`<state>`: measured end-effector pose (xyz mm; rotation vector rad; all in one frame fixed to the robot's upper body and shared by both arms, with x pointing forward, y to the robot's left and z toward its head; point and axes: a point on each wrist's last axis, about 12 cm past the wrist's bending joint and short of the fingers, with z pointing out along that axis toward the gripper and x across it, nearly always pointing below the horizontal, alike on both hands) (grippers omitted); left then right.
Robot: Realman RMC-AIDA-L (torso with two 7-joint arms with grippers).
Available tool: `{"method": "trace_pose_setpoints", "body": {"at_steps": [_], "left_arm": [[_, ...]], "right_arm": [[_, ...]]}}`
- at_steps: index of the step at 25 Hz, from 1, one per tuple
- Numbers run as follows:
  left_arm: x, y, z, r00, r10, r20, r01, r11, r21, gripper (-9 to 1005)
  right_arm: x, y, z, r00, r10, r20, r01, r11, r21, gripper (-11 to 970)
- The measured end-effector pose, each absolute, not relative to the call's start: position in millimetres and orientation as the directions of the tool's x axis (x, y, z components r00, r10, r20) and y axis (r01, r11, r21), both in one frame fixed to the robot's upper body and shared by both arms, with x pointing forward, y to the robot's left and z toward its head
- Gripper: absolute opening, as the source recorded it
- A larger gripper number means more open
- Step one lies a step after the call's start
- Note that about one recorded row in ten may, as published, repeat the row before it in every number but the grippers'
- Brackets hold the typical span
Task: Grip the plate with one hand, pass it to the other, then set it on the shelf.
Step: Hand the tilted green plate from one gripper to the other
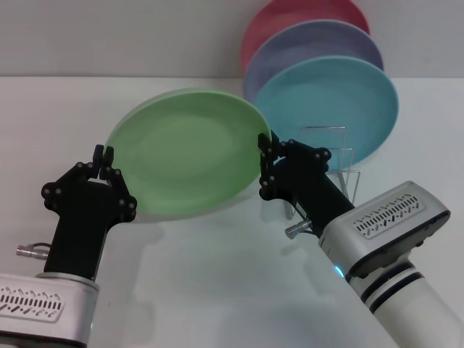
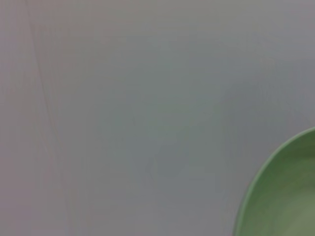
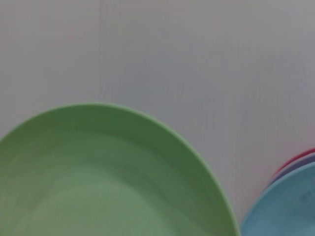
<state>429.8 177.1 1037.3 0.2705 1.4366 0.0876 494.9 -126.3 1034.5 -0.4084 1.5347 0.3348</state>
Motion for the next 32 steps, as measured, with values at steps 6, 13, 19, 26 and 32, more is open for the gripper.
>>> {"method": "trace_pose_setpoints", "body": {"at_steps": [6,13,19,26,32], "left_arm": [[430.3,177.2,1037.2,0.134,0.214,-0.968,0.104,0.968,0.228,45],[431.5,180.2,1036.9,0.129,0.214,-0.968,0.096,0.969,0.227,66],[431.4,180.7,1037.0,0.13,0.214,-0.968,0.095,0.969,0.227,88],[431.4,182.4,1038.4,0.139,0.182,-0.973,0.095,0.976,0.196,140],[430.5,185.9,1041.6,0.166,0.178,-0.97,0.065,0.98,0.19,160]], "right_arm": [[495.0,-126.9,1034.2,0.015,-0.046,-0.999,-0.455,0.889,-0.048,26],[495.6,-128.6,1034.3,0.025,-0.051,-0.998,-0.455,0.889,-0.057,26],[496.7,-130.5,1034.2,0.026,-0.047,-0.999,-0.449,0.892,-0.054,24],[497.2,-129.9,1034.8,0.04,-0.048,-0.998,-0.464,0.884,-0.061,23],[497.5,-131.7,1036.4,0.064,-0.049,-0.997,-0.46,0.885,-0.073,19]]}}
